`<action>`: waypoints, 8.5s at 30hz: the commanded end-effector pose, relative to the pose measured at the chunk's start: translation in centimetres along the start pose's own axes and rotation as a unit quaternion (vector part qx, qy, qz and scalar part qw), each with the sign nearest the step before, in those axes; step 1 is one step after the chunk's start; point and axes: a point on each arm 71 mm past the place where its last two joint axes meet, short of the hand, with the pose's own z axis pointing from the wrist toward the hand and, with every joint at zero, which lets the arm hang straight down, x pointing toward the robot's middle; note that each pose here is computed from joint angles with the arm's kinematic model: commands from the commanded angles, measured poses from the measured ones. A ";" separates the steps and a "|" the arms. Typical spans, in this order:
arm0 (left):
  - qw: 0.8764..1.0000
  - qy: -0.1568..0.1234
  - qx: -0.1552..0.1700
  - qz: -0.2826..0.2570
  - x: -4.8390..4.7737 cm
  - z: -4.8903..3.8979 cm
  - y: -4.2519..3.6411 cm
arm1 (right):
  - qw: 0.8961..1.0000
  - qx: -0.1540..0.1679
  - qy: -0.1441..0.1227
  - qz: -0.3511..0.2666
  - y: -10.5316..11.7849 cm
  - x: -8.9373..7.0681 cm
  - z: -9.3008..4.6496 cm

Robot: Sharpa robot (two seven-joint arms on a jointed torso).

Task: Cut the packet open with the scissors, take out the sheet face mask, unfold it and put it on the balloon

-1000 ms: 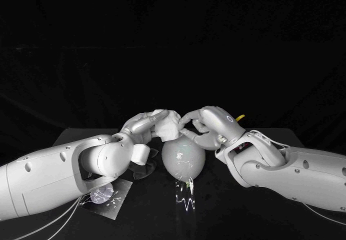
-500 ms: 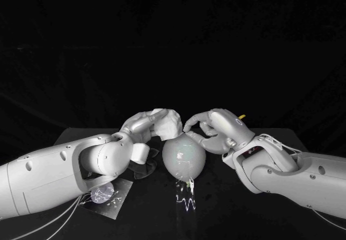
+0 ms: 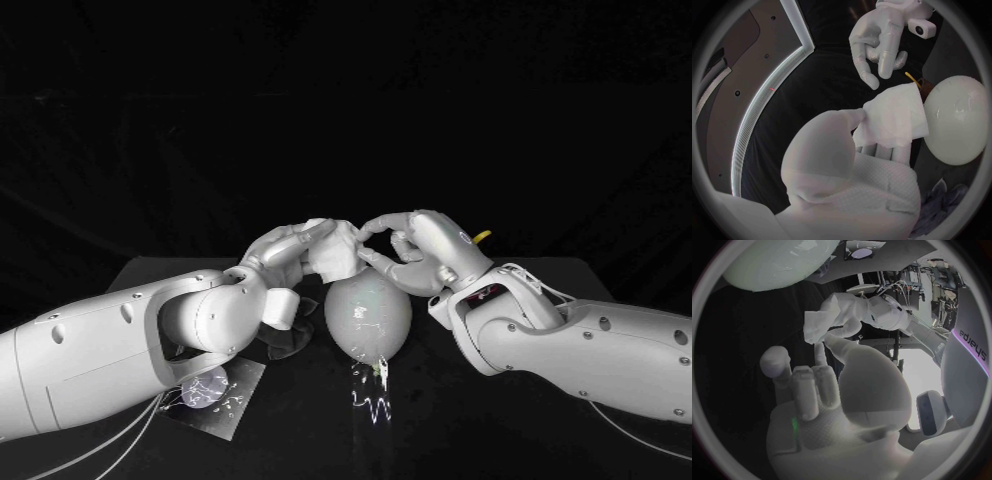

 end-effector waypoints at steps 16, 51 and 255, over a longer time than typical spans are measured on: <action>1.000 0.013 -0.002 -0.003 0.67 -0.07 0.00 | 1.000 -0.004 -0.026 -0.002 0.7 0.7 0.9; 1.000 0.016 0.008 -0.004 0.96 -0.05 -0.08 | 0.999 0.012 0.024 -0.018 0.6 1.3 0.7; 0.997 0.023 0.011 0.069 -1.16 1.76 -2.14 | 0.947 0.221 -0.002 0.234 -6.4 -0.3 -4.4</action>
